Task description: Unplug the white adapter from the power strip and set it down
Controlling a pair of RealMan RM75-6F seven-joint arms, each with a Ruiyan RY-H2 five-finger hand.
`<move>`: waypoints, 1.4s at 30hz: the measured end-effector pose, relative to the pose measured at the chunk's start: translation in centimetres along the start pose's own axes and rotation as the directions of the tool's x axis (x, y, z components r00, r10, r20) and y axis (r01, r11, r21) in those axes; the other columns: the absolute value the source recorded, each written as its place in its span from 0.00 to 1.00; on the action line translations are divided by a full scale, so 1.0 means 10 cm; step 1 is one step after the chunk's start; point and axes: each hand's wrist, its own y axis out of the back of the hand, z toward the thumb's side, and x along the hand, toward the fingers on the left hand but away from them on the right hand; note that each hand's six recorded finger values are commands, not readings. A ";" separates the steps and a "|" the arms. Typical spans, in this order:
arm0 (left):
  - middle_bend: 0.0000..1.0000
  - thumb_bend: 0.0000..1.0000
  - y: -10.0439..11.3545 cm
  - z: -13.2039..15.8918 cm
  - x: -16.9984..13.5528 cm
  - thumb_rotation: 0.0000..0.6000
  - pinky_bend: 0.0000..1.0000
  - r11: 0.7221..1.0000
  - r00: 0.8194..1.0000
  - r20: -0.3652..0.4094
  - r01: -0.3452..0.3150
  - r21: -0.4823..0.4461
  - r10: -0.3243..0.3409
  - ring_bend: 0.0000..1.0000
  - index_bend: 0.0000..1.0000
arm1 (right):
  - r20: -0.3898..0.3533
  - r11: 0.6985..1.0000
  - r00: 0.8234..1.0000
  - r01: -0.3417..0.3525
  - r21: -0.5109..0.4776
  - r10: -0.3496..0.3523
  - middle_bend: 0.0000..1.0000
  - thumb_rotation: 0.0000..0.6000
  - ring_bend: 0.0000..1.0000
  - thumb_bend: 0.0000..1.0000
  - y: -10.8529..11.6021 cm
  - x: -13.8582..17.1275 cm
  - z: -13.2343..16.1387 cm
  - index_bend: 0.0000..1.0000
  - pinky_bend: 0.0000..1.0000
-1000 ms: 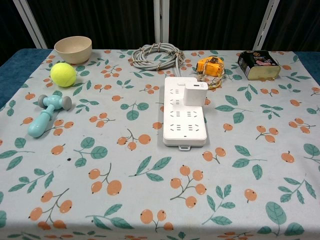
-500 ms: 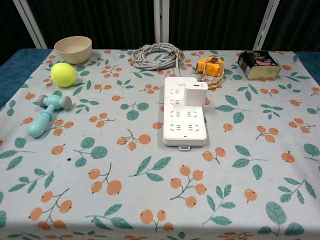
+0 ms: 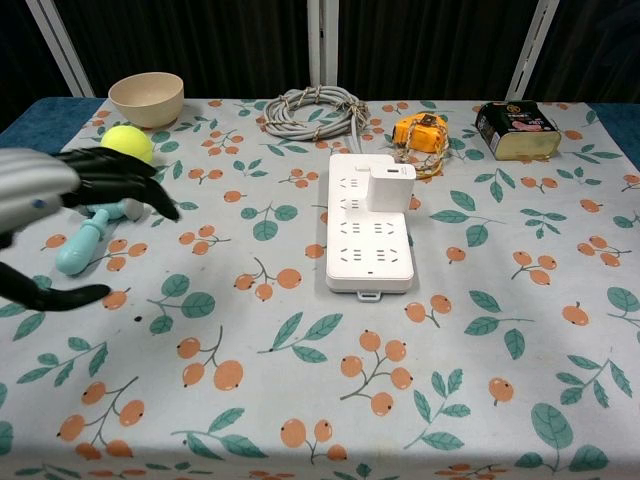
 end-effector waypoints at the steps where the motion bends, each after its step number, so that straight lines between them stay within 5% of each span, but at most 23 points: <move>1: 0.16 0.29 -0.02 0.08 0.10 1.00 0.02 1.000 0.999 0.036 0.014 0.008 -0.014 0.04 0.21 | -0.009 1.000 1.000 -0.014 0.005 0.014 0.15 1.00 0.00 0.21 0.00 -0.08 0.05 0.04 0.04; 8: 0.12 0.35 -0.11 0.57 0.75 1.00 0.02 0.996 0.978 0.196 0.058 0.073 -0.071 0.04 0.16 | -0.078 0.993 0.991 -0.103 0.061 0.108 0.15 1.00 0.00 0.22 -0.04 -0.61 0.52 0.04 0.06; 17: 0.07 0.38 -0.34 0.62 1.20 1.00 0.02 0.985 0.974 0.173 0.125 0.121 -0.145 0.01 0.11 | -0.126 0.979 0.973 -0.183 0.086 0.193 0.17 1.00 0.01 0.24 -0.23 -1.01 1.01 0.04 0.09; 26: 0.07 0.38 -0.45 0.72 1.33 1.00 0.02 0.985 0.972 0.174 0.144 0.099 -0.160 0.01 0.11 | -0.104 0.960 0.961 -0.241 0.140 0.257 0.21 1.00 0.02 0.25 -0.59 -1.30 1.24 0.06 0.13; 42: 0.07 0.38 -0.52 0.70 1.37 1.00 0.02 0.984 0.972 0.168 0.146 0.103 -0.162 0.01 0.11 | -0.046 0.950 0.967 -0.236 0.205 0.250 0.29 1.00 0.09 0.24 -0.84 -1.52 1.28 0.20 0.19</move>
